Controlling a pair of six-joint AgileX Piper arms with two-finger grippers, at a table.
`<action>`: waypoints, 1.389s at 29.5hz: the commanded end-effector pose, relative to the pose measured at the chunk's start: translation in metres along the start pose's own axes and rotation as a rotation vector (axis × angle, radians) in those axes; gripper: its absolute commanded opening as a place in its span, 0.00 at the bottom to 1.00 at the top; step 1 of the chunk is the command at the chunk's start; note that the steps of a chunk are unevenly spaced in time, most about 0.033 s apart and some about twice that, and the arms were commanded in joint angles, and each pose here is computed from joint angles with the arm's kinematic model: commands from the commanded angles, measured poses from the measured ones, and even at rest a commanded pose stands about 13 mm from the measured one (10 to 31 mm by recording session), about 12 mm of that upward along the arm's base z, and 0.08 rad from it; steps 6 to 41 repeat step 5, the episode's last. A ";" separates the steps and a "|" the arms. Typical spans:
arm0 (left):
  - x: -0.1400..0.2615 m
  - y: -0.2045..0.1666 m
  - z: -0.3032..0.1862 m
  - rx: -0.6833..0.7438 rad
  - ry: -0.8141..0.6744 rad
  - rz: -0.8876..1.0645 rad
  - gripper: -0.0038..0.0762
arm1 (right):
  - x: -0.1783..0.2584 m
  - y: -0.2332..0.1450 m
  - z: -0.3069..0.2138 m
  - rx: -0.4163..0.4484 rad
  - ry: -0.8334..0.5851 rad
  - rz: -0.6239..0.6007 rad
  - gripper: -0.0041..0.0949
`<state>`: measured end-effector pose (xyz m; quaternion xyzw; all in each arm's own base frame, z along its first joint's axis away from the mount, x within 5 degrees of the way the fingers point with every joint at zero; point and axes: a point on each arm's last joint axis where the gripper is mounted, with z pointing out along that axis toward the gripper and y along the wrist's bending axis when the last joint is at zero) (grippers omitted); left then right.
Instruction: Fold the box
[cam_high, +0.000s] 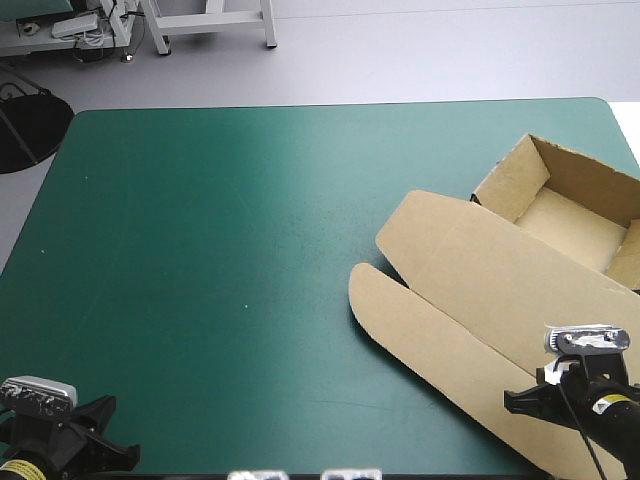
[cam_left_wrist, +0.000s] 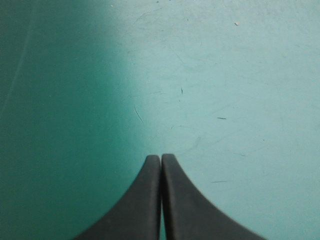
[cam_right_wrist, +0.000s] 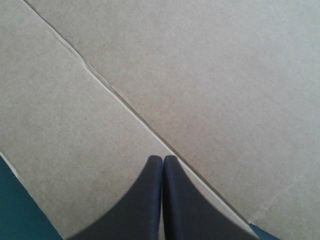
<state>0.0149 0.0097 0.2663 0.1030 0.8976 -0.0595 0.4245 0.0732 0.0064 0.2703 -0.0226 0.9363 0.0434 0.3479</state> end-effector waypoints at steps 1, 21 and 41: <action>-0.011 -0.001 -0.004 0.013 -0.071 0.001 0.04 | -0.009 0.001 -0.005 -0.001 -0.066 0.007 0.03; -0.011 -0.001 -0.004 0.013 -0.071 0.001 0.04 | -0.009 0.001 -0.005 -0.001 -0.066 0.007 0.03; -0.011 -0.001 -0.004 0.013 -0.071 0.001 0.04 | -0.009 0.001 -0.005 -0.001 -0.066 0.007 0.03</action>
